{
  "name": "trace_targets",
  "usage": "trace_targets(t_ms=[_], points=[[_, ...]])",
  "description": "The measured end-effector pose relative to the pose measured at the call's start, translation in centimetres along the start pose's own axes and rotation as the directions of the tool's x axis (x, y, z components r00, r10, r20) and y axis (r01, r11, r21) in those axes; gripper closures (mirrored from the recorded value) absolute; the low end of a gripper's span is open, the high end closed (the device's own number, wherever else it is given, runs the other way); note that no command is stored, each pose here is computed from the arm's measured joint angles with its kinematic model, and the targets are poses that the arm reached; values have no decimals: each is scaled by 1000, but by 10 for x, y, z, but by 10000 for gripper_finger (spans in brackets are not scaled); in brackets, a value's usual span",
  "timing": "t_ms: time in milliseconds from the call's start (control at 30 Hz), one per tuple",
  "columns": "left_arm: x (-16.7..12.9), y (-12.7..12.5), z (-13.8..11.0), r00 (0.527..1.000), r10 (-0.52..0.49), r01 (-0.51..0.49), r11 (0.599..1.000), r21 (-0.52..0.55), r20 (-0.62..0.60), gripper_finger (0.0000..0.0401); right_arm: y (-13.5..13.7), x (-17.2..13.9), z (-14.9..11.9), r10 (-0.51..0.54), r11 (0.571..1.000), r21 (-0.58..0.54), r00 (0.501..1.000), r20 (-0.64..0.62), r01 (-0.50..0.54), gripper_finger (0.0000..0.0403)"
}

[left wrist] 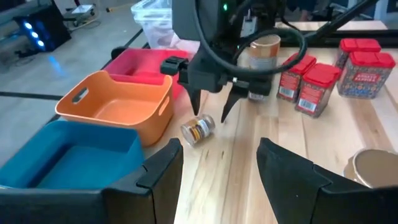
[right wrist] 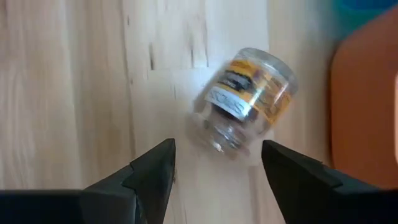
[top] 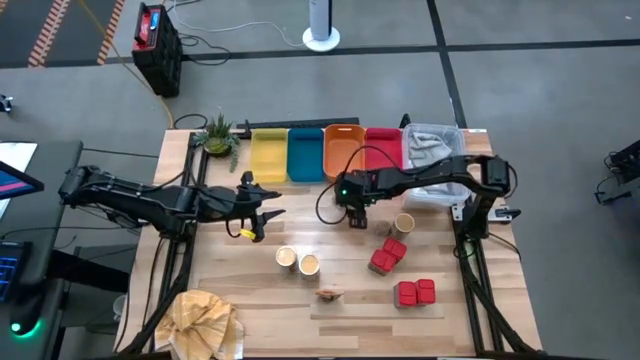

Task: Sort spices by type
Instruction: Put the left brown spice bottle into the red bin

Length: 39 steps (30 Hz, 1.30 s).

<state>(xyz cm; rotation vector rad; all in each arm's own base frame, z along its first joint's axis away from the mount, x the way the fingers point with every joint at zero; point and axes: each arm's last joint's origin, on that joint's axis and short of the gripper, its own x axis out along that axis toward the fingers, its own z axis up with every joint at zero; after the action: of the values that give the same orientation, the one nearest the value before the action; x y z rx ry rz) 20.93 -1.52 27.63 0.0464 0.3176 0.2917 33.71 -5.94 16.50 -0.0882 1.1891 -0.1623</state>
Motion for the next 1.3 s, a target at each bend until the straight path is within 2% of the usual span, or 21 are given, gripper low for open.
trace_targets(t_ms=[100,333,467,667,833,933,1300], points=[[0,0,-1,1000,1,-1,1000,0,-5,205,2,0,0,-47,998,40,999,-2,47,131],[0,0,-4,999,0,-1,1000,-8,-34,205,5,0,1,-57,977,205,998,1,56,131],[0,-1,-5,999,-3,2,1000,-15,-45,205,6,0,3,-61,963,262,998,18,54,131],[-2,-5,-5,999,-25,24,1000,-8,-46,205,17,-3,12,-68,958,286,992,105,35,131],[-3,-8,-6,998,-38,38,999,5,-48,205,23,-4,13,-150,947,299,983,105,113,131],[-4,-9,-6,998,-43,44,999,6,-47,205,23,-3,13,-164,946,301,980,115,123,131],[-5,-12,-6,997,-58,59,998,6,-44,205,23,18,-10,-176,933,342,972,155,114,131]])
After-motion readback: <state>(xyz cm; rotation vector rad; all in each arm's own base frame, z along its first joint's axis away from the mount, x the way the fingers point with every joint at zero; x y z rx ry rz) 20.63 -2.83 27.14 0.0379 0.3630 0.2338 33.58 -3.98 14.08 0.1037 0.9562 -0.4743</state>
